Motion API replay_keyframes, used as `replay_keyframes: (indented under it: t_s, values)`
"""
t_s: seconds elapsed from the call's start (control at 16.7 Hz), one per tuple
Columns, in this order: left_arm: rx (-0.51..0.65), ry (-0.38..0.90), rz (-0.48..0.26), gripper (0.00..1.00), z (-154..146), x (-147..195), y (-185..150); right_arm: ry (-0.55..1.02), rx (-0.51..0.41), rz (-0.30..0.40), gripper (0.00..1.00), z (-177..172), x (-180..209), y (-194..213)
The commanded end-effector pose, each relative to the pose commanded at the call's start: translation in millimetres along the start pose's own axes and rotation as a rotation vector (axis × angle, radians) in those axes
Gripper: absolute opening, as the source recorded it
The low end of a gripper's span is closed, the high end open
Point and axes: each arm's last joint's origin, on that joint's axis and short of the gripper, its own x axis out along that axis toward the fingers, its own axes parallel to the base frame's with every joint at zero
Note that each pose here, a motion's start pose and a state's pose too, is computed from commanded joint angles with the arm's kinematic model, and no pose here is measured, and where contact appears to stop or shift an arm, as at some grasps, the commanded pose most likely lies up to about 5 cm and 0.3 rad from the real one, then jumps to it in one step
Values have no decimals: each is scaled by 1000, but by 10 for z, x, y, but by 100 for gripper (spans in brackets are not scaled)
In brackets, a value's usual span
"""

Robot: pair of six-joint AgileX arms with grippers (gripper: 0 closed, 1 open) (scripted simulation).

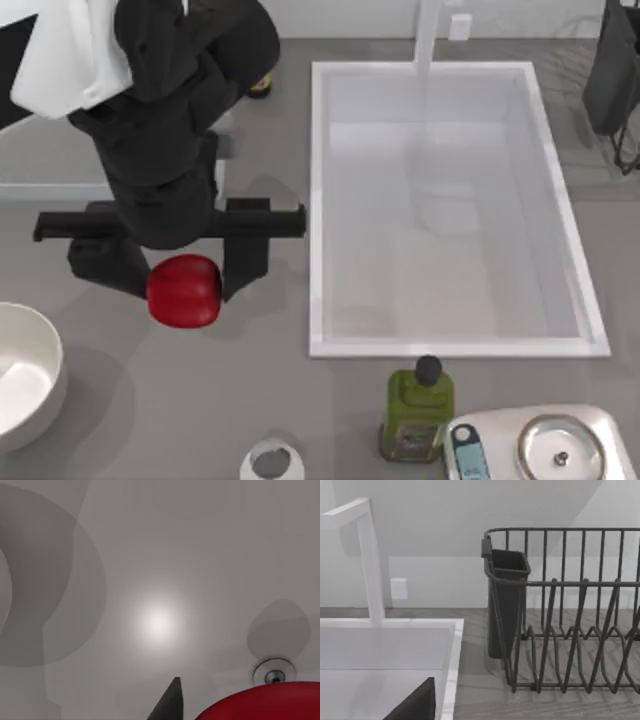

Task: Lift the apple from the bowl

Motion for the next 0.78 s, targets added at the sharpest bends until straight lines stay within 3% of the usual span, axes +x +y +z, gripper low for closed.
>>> replay_keyframes:
  t_s: [0.24,0.78]
  values:
    - [-1,2,1,0,13,101,5,0,0,0,100,0,0,0]
    - [0,-2,-1,0,6,1072,-3,0,0,0,100,0,0,0]
